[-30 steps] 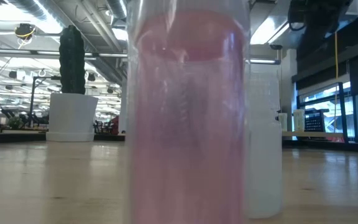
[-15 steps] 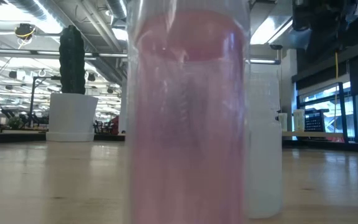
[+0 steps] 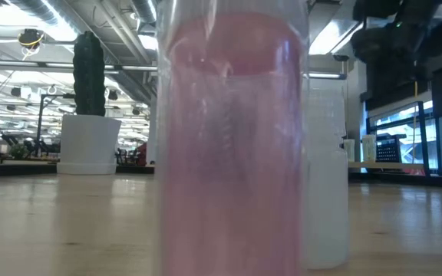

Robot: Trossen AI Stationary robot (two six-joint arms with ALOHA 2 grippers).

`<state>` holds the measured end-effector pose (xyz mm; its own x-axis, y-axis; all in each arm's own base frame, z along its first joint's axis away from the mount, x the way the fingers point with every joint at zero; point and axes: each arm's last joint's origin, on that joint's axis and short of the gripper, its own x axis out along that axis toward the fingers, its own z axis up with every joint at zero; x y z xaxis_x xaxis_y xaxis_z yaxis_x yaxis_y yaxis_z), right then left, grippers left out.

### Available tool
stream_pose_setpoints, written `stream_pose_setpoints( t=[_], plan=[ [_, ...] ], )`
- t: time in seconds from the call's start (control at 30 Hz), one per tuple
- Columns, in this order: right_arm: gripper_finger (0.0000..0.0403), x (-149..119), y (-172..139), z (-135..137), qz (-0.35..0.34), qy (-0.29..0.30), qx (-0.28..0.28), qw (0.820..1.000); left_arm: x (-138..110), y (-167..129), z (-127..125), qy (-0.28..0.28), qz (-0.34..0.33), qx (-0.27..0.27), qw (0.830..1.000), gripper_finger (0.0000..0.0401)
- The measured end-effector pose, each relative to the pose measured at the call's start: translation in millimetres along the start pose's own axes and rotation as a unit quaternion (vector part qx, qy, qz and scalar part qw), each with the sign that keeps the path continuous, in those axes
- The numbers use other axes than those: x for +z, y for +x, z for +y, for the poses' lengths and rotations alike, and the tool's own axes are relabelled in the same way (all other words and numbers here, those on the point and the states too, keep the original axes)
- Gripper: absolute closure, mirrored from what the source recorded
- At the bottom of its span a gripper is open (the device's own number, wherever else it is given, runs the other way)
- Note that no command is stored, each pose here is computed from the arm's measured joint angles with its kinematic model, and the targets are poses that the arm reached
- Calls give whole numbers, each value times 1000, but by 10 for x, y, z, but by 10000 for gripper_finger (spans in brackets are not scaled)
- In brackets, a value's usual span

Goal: Pick and place medicine bottles onto shelf by color
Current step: Put the top yellow pill bottle on the shelf aligned with the other yellow pill bottle

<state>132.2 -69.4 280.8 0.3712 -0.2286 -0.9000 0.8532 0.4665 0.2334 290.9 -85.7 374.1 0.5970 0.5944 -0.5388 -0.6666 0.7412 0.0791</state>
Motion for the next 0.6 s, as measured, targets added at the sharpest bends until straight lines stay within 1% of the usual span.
stream_pose_setpoints(
  t=[0.13,0.27,0.37,0.43,0.6],
  plan=[
    [399,50,129,39,24,11,-23,999,-6,6,14,5,4,5,1000,181],
    [400,103,270,64,37,29,-63,997,-7,6,15,6,4,5,1000,181],
    [400,148,369,61,40,37,-97,994,-7,6,15,17,4,5,1000,181],
    [401,174,428,55,47,50,-110,992,-4,12,19,18,4,7,1000,181],
    [398,243,562,14,69,44,-136,987,25,61,56,17,4,17,1000,181]
  ],
)
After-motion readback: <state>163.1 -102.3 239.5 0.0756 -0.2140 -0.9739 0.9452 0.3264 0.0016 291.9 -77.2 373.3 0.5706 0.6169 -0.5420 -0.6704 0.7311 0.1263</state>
